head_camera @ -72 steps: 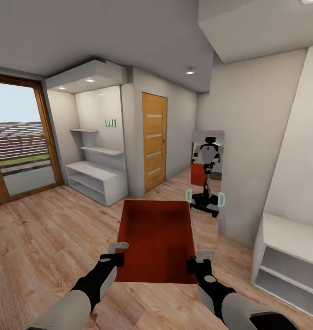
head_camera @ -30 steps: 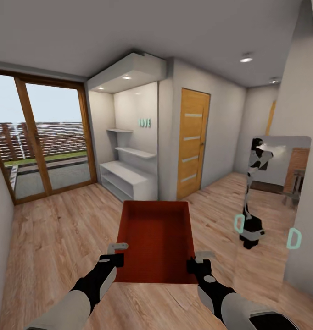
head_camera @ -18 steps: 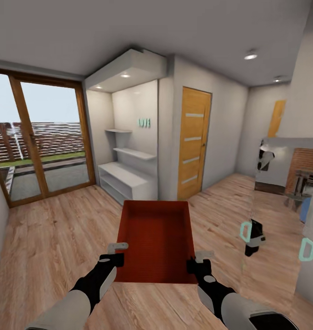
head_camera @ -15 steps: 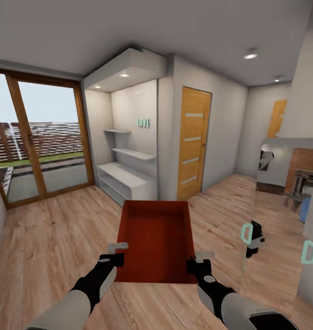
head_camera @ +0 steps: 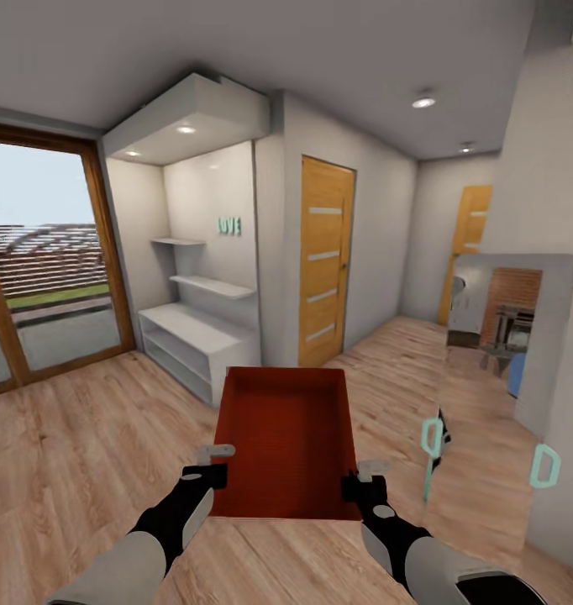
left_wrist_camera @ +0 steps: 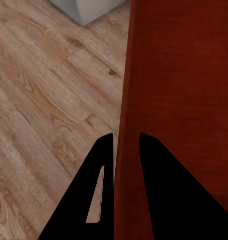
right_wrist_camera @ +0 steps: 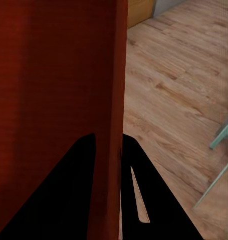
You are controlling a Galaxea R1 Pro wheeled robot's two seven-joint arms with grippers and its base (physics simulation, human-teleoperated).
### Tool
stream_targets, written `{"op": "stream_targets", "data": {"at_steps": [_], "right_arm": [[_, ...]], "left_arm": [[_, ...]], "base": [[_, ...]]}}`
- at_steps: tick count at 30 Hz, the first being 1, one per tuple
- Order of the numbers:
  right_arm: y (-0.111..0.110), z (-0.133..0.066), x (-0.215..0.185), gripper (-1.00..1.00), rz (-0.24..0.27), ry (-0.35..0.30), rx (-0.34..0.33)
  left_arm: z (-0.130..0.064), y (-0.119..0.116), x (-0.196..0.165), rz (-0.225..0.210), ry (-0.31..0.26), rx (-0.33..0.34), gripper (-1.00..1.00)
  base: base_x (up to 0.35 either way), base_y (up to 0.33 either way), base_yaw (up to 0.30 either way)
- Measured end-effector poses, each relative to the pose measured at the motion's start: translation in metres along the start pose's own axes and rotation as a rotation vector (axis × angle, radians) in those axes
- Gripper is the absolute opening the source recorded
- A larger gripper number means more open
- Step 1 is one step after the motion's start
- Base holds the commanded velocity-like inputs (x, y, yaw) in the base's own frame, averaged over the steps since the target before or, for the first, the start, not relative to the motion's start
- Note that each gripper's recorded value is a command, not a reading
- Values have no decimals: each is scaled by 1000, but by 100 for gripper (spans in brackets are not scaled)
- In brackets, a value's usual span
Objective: Move the two storage containers from the living room to the garage. In the garage, place one container on the floor and stack the other container on top of it (either order is fine).
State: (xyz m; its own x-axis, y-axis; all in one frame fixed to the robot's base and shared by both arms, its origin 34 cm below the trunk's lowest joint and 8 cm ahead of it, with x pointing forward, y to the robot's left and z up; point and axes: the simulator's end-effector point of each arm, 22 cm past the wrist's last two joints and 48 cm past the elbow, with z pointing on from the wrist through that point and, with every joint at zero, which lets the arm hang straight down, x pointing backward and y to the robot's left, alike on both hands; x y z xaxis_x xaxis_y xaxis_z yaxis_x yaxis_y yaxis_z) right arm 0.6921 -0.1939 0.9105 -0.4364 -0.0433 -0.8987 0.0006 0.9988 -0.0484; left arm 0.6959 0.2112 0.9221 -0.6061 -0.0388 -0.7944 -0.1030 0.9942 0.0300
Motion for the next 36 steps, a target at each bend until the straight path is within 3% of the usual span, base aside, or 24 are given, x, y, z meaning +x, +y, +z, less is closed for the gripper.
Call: {"op": "stream_targets", "data": {"at_steps": [21,36], "right_arm": [[0,0,0,-100,2,1,-2],[0,0,1,-100,2,4,-3]], "left_arm": [[0,0,0,3,1,0,-100],[0,0,0,3,4,-2,-100]], "base": [[321,97,-238],[321,114,-15]]}}
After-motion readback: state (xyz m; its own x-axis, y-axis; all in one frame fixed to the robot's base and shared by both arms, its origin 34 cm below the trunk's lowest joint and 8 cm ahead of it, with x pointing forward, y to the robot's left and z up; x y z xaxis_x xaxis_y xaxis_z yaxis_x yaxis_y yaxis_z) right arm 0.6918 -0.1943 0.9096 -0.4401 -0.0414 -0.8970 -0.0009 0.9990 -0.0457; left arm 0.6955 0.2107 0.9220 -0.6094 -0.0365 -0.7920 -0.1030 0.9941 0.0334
